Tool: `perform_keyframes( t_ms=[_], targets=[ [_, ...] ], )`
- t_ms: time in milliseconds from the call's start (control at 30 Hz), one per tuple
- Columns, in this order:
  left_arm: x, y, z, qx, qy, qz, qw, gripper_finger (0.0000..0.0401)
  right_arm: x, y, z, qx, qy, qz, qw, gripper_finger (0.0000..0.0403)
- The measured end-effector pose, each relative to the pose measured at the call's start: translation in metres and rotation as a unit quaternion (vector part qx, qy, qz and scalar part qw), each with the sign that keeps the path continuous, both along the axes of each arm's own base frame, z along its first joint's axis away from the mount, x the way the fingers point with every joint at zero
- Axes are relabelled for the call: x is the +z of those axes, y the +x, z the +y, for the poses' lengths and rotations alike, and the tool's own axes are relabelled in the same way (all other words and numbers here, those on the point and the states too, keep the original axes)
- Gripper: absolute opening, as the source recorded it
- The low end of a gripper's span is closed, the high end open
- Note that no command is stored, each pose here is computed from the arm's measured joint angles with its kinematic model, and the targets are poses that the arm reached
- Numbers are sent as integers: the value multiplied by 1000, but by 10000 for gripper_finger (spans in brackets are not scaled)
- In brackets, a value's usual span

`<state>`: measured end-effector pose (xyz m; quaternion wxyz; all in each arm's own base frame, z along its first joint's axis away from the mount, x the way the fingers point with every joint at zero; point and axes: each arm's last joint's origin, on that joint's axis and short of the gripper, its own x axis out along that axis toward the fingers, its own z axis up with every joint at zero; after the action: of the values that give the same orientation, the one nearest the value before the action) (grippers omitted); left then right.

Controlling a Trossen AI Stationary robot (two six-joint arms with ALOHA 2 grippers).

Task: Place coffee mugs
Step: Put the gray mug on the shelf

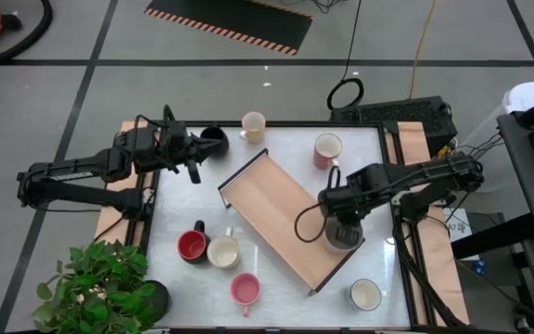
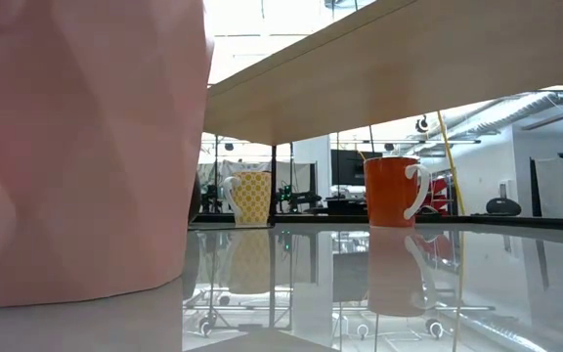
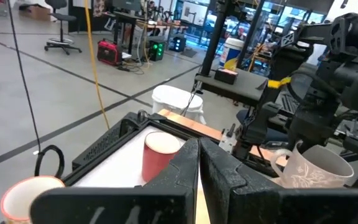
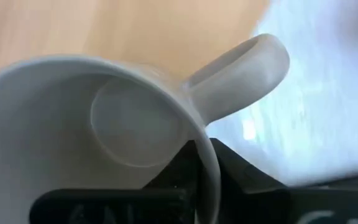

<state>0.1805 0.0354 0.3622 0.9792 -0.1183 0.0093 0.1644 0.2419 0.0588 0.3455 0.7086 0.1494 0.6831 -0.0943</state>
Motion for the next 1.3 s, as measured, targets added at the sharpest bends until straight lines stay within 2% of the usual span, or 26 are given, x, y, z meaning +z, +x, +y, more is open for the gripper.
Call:
perform_keyframes(
  t_ms=[267, 600, 733, 967, 1300],
  targets=[
    [0, 0, 0, 2, 0, 0, 1000, 19, 3, -5, -3, -157, 10, 16, 987, 9],
    [0, 0, 0, 2, 2, 1, 1000, 19, 5, -7, -3, -330, 35, 35, 943, 8],
    [0, 0, 0, 2, 2, 1, 1000, 19, 5, -8, 2, -372, 46, 46, 926, 7],
    [0, 0, 0, 2, 2, 1, 1000, 19, 5, -12, 15, -389, 47, 54, 919, 9],
    [0, 0, 0, 2, 2, 0, 1000, 19, 5, -17, 28, -449, 39, 54, 891, 13]
  ],
)
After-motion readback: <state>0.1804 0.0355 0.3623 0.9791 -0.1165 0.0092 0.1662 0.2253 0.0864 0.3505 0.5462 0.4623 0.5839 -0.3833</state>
